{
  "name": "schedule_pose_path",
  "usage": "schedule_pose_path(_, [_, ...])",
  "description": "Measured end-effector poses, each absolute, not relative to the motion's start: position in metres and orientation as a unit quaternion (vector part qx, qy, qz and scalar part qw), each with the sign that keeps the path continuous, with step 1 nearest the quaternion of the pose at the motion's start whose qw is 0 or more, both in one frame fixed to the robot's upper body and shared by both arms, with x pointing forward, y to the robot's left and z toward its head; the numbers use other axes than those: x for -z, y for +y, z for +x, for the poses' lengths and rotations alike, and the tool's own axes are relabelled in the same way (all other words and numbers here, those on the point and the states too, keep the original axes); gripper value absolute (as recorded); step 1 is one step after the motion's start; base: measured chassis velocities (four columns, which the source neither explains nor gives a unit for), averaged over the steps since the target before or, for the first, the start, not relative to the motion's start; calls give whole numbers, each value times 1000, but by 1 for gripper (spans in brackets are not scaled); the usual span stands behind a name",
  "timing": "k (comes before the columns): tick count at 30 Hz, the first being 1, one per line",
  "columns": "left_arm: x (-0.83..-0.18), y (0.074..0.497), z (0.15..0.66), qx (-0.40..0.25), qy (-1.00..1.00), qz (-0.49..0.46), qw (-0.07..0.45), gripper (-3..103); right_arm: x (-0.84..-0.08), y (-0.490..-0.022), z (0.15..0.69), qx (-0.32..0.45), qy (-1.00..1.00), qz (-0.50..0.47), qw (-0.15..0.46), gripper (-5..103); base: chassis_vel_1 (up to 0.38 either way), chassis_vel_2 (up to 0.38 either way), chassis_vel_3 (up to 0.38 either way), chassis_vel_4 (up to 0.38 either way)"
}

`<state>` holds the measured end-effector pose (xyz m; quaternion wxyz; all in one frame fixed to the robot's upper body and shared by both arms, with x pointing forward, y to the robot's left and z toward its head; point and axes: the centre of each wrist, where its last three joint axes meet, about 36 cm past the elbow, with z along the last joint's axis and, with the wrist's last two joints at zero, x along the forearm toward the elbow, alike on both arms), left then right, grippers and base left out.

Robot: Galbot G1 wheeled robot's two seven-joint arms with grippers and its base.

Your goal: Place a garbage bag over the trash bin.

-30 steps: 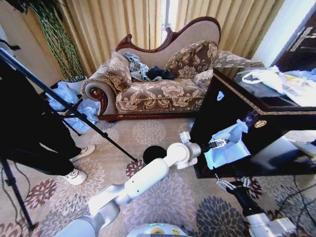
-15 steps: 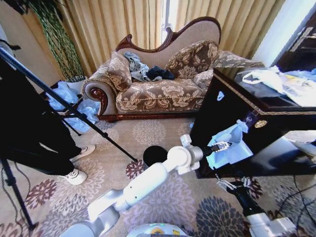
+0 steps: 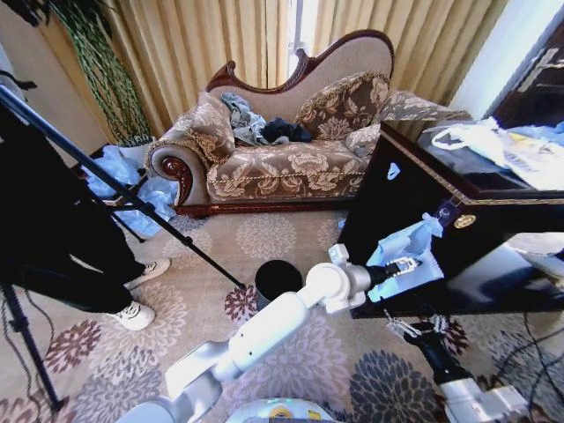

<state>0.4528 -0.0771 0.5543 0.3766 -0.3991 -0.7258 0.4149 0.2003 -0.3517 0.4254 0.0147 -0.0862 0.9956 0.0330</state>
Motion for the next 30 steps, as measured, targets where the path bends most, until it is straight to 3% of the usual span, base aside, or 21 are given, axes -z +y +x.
schedule_pose_path(12, [-563,-50,476,-409,-752,-380,351,94,-425,-349,202,-35,995,-90,15,100,0,0,0,0])
schedule_pose_path(28, [-566,-66,493,-377,-764,-385,354,93,-423,-349,201,-36,995,-88,15,100,0,0,0,0])
schedule_pose_path(30, [-566,-69,492,-375,-764,-388,355,87,-423,-349,201,-36,995,-87,15,100,0,0,0,0])
